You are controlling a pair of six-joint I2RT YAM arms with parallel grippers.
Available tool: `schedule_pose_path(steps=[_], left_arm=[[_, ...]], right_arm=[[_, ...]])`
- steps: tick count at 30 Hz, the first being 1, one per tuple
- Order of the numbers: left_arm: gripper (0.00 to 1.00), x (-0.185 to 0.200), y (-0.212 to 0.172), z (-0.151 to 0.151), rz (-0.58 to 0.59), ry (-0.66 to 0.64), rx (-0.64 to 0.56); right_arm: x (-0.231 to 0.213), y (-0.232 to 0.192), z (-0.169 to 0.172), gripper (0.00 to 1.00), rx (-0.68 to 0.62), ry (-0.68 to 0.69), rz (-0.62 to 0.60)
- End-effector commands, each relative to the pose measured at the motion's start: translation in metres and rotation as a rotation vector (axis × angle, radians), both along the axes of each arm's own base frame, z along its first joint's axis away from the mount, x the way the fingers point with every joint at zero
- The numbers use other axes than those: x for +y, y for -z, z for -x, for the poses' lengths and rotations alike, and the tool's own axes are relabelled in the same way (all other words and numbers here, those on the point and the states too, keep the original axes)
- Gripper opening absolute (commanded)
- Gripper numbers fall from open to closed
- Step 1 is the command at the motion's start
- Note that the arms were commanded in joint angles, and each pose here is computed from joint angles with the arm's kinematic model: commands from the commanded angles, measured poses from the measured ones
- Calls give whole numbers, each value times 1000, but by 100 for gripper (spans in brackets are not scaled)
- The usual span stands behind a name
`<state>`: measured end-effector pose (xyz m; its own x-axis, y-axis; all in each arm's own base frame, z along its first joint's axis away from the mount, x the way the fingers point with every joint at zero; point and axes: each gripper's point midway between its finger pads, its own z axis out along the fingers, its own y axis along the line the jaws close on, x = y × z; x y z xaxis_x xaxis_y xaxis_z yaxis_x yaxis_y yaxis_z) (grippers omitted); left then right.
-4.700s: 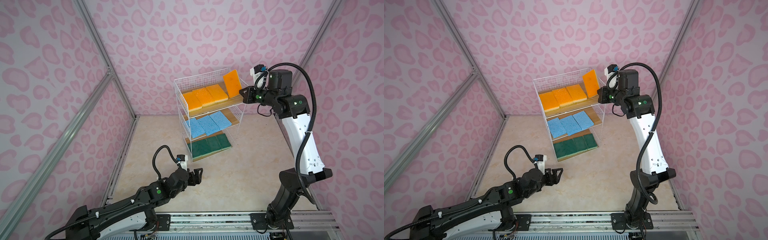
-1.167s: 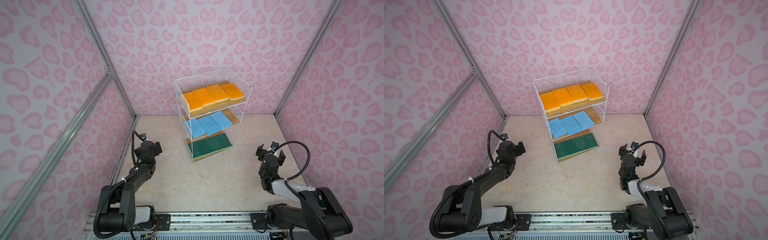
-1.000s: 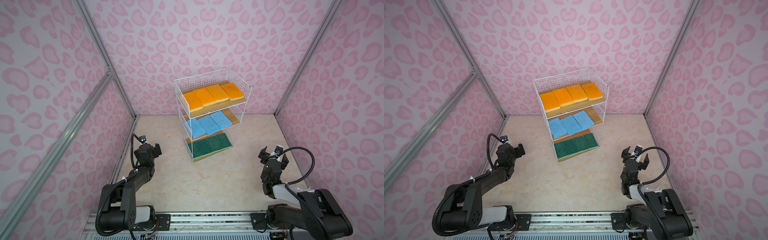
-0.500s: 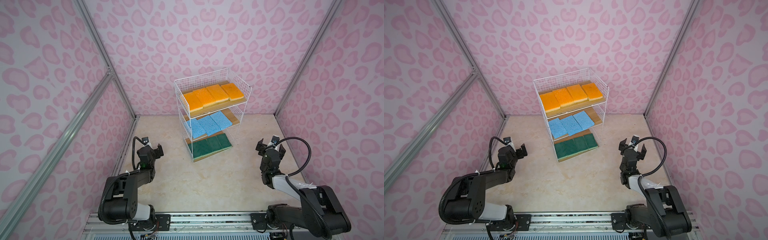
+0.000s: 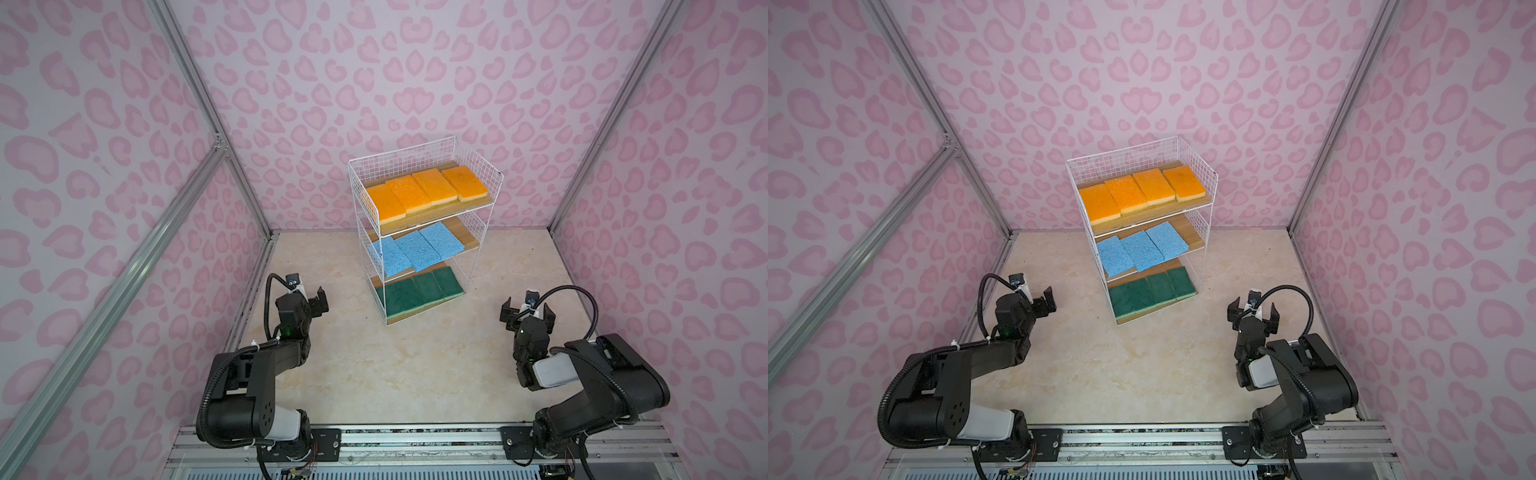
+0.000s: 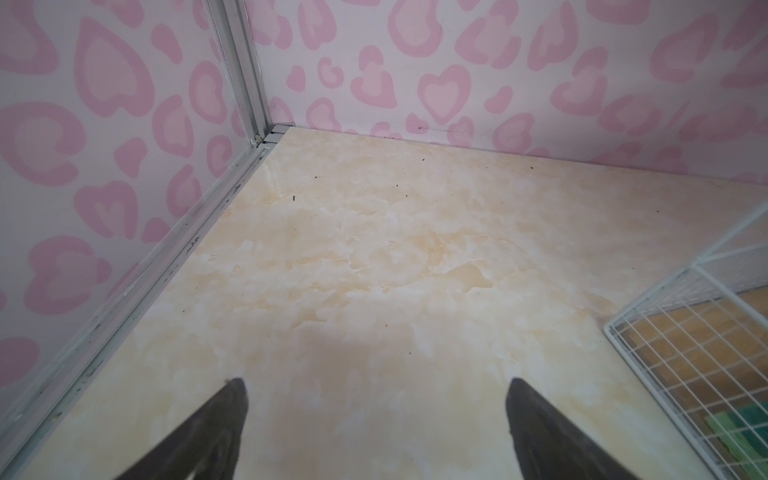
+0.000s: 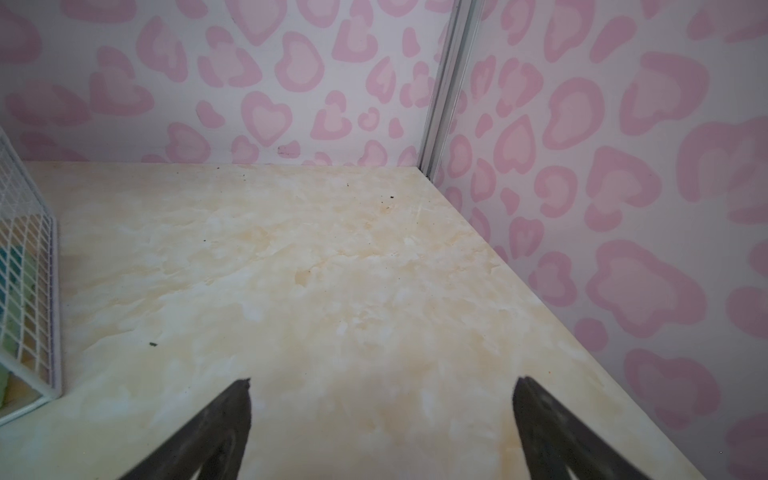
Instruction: Place and organize the cleaning sponges onto the shelf
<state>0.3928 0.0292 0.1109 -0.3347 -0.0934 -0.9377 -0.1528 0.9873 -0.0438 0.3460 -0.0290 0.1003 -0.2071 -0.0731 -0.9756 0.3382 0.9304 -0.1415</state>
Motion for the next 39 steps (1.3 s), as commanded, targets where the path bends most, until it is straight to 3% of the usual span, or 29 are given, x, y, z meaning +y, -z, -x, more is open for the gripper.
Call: schedule_pose_path(steps=[1,4,9,39], left_arm=[[98,-2,-8,-5,-8,13,-37],[98,-1,-8,-5,-7,13,-34],[98,-1,-8,-5,-8,13,-34],[98,-7,-8,-5,-45,10,-31]], right_arm=[[3,-22,-3,99,-111,-17,5],[0,-19,-12,99,-69,9,1],[-19,-1,-33,99,75,34,-105],[-18,-4,-33,99,63,37,-94]])
